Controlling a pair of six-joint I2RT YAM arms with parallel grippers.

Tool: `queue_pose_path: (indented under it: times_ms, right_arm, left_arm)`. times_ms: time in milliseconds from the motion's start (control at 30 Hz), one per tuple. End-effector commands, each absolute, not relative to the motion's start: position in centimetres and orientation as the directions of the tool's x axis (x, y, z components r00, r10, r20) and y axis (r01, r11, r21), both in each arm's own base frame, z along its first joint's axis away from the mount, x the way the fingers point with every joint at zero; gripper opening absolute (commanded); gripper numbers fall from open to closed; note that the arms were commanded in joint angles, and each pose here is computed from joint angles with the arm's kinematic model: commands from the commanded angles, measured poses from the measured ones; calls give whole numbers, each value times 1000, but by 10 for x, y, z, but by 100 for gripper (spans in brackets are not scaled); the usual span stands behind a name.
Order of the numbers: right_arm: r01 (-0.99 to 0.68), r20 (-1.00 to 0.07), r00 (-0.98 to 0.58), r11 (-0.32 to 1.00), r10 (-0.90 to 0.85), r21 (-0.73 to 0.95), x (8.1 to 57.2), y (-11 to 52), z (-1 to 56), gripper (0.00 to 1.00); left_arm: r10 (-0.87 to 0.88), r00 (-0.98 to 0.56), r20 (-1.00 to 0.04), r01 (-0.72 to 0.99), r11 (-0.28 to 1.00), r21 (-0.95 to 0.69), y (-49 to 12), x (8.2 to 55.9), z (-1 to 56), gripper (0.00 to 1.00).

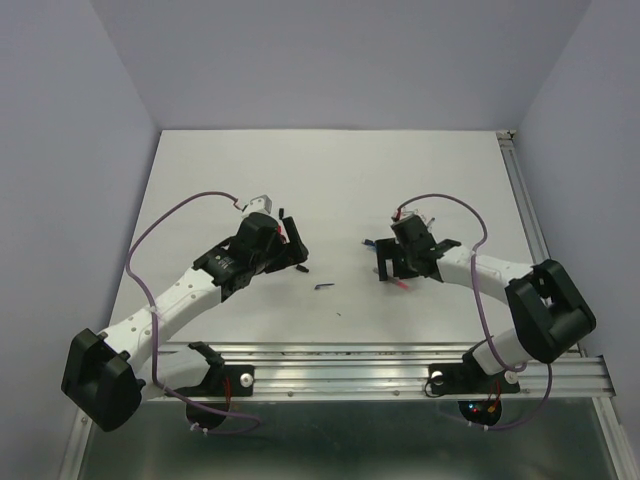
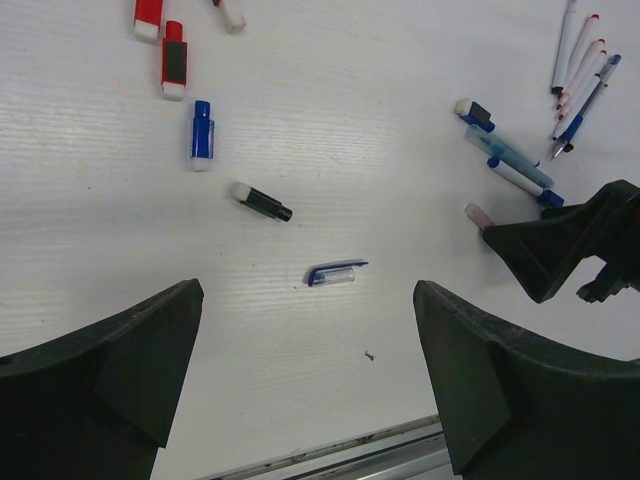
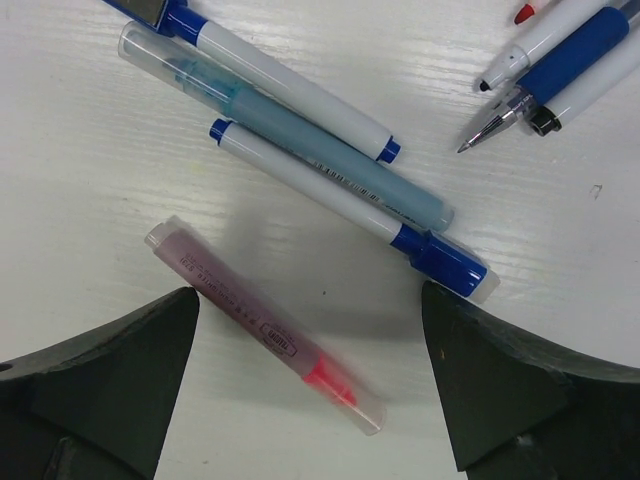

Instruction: Open the pen caps

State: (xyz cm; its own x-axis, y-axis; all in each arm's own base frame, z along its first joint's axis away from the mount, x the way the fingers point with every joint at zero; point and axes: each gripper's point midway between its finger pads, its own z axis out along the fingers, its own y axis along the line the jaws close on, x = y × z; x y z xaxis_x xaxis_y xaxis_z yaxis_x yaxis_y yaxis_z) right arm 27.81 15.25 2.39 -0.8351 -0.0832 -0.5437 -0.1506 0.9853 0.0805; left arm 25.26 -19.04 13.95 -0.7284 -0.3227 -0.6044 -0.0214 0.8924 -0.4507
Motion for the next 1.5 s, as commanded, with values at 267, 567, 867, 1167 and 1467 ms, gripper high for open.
queue_pose_path:
  times_ms: [267,567,867,1167,1467]
  right_arm:
    - [-240,-507,-838,971,-199,14,242,184,8,56]
    - [-221,-556,-822,968,-122,115,230,227,28,12]
    - [-12,-603,-654,791,457,612,256,260,143,8]
    - [31,-468,-605,607,644,794,245,255,178,10]
    - [1,-415,-589,514,693,858,247,264,195,11]
  left_arm:
    - [-324,-715,-619,-23,897,-442,-189,255,143,99]
    - [-310,-721,-620,21,884,-466,-195,251,148,99]
    - [-140,-723,-677,411,700,-584,-262,207,176,99]
    - [-68,-669,-741,637,462,-617,-320,163,204,98]
    - [-2,-656,-755,642,525,-559,-344,185,180,86]
